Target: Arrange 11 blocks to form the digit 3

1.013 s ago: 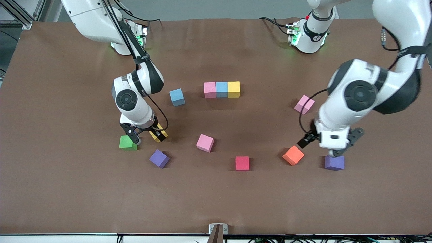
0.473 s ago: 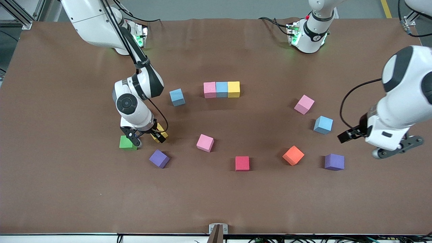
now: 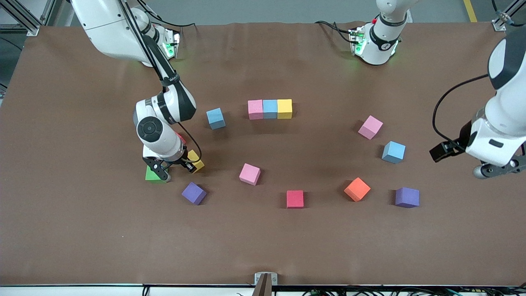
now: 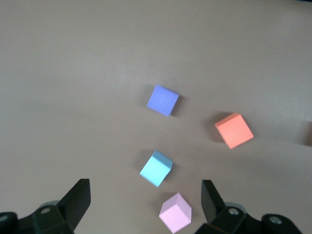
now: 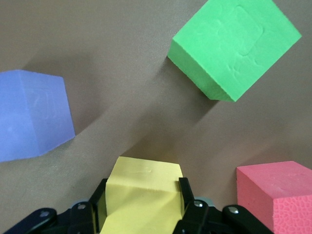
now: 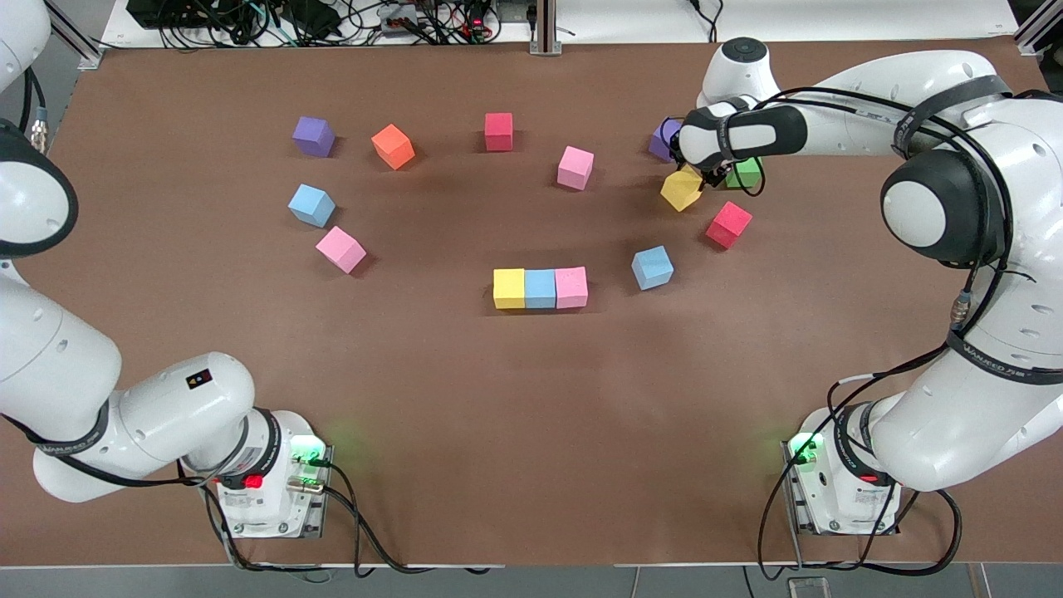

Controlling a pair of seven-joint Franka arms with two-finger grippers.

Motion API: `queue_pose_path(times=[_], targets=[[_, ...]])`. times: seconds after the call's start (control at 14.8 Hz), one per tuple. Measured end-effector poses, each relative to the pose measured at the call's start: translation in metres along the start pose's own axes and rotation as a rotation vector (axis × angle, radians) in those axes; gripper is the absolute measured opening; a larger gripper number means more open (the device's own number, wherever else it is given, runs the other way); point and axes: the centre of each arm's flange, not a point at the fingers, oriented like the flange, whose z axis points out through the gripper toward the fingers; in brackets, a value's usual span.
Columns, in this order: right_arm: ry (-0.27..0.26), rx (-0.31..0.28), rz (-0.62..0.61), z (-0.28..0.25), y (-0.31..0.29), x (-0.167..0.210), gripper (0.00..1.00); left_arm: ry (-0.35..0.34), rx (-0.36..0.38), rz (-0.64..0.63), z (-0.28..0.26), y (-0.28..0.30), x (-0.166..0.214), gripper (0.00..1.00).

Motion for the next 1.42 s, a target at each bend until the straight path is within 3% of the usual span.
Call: queue_pose_path(times=[0.34, 0.61, 0.81, 1.08, 1.42], targets=[[-0.012, 0.002, -0.228, -0.002, -0.013, -0.026, 0.52, -0.049, -0.062, 0.084, -0.035, -0.047, -0.018, 1.0], [-0.012, 0.009, -0.515, -0.004, -0.038, -0.091, 0.52, -0.094, -0.116, 0.08, -0.047, -0.102, -0.036, 1.0], [-0.01, 0.016, -0.677, -0.007, -0.053, -0.141, 0.52, -0.107, -0.117, 0.083, -0.05, -0.108, -0.053, 1.0], [-0.006, 0.023, -0.778, -0.009, -0.063, -0.194, 0.52, -0.107, -0.117, 0.101, -0.054, -0.101, -0.065, 1.0], [0.002, 0.037, -0.844, -0.014, -0.071, -0.221, 0.52, -0.109, -0.117, 0.12, -0.054, -0.09, -0.067, 1.0]])
